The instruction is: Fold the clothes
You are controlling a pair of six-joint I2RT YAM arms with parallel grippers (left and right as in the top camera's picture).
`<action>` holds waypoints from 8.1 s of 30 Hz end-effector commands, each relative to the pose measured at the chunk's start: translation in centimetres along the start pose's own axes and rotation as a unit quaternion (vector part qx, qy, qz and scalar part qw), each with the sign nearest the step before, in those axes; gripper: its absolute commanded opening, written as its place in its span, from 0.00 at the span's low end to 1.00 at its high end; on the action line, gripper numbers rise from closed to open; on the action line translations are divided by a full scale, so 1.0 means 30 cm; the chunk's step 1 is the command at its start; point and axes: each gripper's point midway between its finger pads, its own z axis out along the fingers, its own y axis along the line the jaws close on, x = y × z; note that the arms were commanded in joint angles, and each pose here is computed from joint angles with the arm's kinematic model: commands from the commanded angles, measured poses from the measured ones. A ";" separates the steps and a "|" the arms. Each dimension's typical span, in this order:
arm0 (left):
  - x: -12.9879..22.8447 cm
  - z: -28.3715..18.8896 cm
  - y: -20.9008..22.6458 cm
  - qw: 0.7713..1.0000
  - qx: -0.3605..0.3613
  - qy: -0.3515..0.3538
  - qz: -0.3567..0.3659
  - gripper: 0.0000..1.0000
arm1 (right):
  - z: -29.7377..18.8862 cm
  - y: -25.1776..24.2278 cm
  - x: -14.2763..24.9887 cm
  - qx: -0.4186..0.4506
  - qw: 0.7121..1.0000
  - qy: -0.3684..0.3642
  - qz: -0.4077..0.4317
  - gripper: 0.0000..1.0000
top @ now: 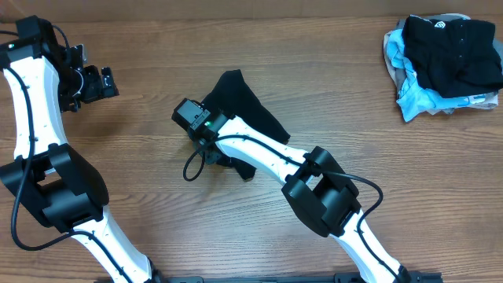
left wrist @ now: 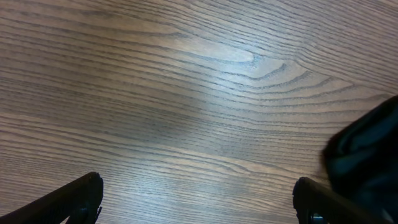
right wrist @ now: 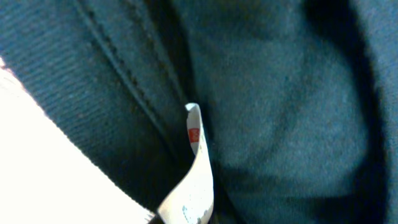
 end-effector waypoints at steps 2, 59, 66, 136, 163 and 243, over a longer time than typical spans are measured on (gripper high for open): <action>-0.007 0.003 -0.010 1.000 0.007 -0.002 -0.005 1.00 | -0.126 -0.171 -0.100 0.046 0.998 -0.023 0.041 0.04; -0.131 0.000 -0.060 0.996 0.013 -0.075 -0.046 1.00 | -0.802 -2.215 0.454 0.380 0.833 -0.172 0.365 0.04; -0.139 0.003 -0.093 0.996 0.016 -0.079 -0.036 1.00 | -0.591 -2.124 0.393 0.314 0.875 -0.140 0.341 0.04; -0.125 0.093 -0.098 0.997 0.019 -0.052 -0.045 1.00 | -0.491 -2.098 0.405 0.145 0.852 -0.274 0.422 1.00; -0.125 0.093 -0.098 0.997 0.019 -0.052 -0.045 1.00 | -1.391 -1.379 0.240 -0.232 0.814 -0.406 0.345 1.00; -0.125 0.093 -0.098 0.997 0.019 -0.052 -0.045 1.00 | -0.779 -0.711 0.746 0.082 0.791 -0.596 0.109 1.00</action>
